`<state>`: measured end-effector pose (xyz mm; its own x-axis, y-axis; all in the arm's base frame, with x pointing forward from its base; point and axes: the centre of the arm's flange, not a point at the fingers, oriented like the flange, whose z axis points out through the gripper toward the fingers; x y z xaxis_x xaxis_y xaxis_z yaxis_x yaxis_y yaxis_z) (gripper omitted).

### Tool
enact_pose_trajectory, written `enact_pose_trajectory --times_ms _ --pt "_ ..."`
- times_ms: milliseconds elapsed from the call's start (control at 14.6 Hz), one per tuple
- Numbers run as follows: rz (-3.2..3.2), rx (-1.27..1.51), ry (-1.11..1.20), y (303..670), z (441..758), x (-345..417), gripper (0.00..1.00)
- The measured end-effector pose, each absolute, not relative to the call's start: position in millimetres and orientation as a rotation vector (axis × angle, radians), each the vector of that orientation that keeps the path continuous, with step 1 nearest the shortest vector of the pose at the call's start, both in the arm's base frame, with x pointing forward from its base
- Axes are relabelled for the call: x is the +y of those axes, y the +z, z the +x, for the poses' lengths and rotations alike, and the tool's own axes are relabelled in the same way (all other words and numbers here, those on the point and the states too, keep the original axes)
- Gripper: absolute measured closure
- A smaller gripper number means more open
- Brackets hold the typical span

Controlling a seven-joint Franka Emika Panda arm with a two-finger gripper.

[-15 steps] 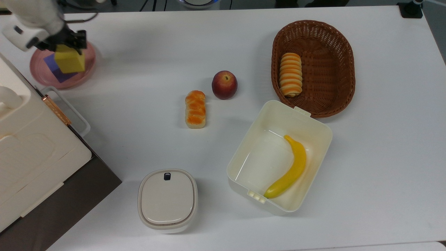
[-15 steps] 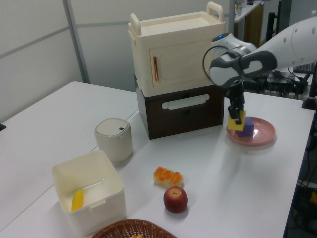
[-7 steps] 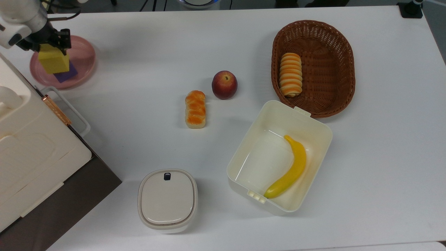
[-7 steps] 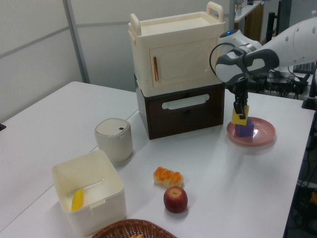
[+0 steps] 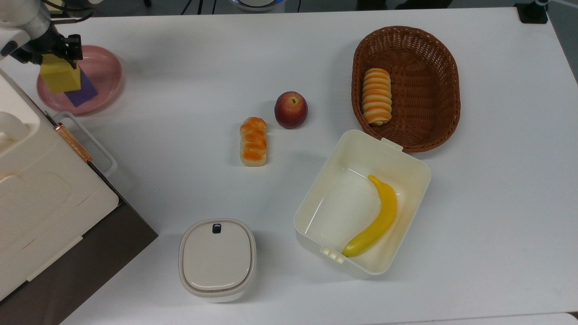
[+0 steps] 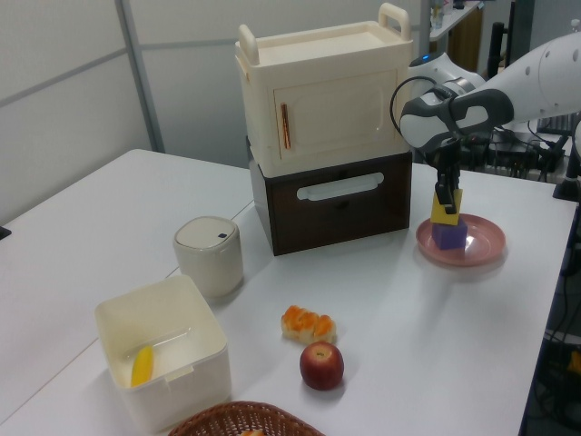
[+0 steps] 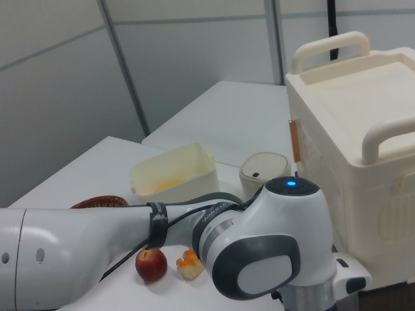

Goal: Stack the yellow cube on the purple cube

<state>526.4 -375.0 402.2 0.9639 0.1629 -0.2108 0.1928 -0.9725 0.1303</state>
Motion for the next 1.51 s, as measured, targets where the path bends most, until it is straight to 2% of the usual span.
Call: enact_pose_trajectory --times_ms 481,550,756,1031,1306,1512 --pt "2.985 0.289 -0.360 403.9 517.7 -376.2 0.42" --pt "2.985 0.289 -0.360 403.9 517.7 -376.2 0.30" --pt "2.985 0.290 -0.359 404.4 517.8 -376.3 0.01" --pt "2.972 0.287 -0.328 416.8 521.5 -377.7 0.00" --pt "2.950 0.255 -0.230 463.7 529.5 -364.2 0.00" --pt "2.982 0.194 -0.162 496.2 542.3 -318.6 0.00"
